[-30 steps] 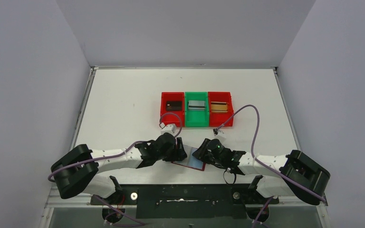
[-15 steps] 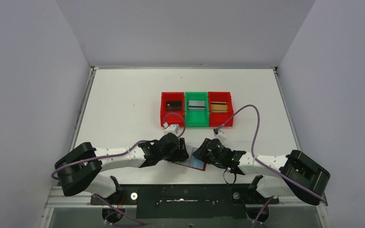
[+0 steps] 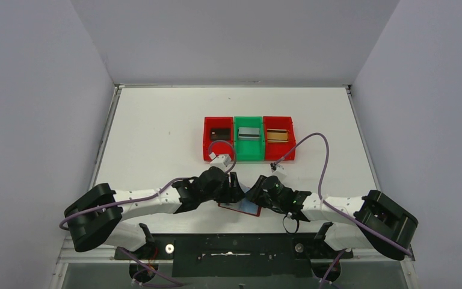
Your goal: Take the credit cards out of the card holder
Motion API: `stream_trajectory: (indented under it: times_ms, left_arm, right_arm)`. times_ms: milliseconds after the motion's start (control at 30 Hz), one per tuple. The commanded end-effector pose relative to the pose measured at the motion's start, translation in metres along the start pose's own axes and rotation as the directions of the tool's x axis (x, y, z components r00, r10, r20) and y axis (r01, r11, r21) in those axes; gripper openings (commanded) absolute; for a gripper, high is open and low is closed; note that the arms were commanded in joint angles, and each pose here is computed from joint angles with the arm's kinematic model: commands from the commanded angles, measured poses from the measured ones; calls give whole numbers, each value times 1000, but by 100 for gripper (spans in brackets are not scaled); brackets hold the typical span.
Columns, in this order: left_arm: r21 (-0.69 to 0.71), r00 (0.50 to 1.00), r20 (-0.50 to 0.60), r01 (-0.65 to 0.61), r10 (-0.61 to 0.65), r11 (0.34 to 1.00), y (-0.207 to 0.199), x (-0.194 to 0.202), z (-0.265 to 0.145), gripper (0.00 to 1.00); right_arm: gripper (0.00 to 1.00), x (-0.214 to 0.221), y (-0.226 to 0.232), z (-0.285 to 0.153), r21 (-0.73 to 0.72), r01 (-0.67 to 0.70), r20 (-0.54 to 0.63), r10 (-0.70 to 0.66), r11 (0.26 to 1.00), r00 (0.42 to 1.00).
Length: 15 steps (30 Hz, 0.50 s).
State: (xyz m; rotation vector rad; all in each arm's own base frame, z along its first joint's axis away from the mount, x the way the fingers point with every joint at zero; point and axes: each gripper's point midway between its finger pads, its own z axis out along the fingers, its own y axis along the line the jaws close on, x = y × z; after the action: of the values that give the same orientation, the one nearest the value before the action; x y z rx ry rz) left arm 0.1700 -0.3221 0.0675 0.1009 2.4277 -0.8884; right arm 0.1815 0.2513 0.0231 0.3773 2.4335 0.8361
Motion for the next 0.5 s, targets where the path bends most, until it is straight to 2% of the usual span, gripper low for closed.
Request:
stream_trajectory:
  times_ms: [0,233,467]
  left_arm:
    - [145,999,35,2,-7,989,-36,-13,-3,53]
    - [251,1000,-27,-6,13,968,-57,-2,5,53]
    - [288,993,-110,-15,48,958,-68,18,24,53]
  right_arm:
    - [25,-10,5,-4,-21,-20,43,21,1000,999]
    - [25,-30,8,-24,-54,-50,141,57,997,988]
    - [29,-53,-15,-55,-42,-141,280,148,989,949]
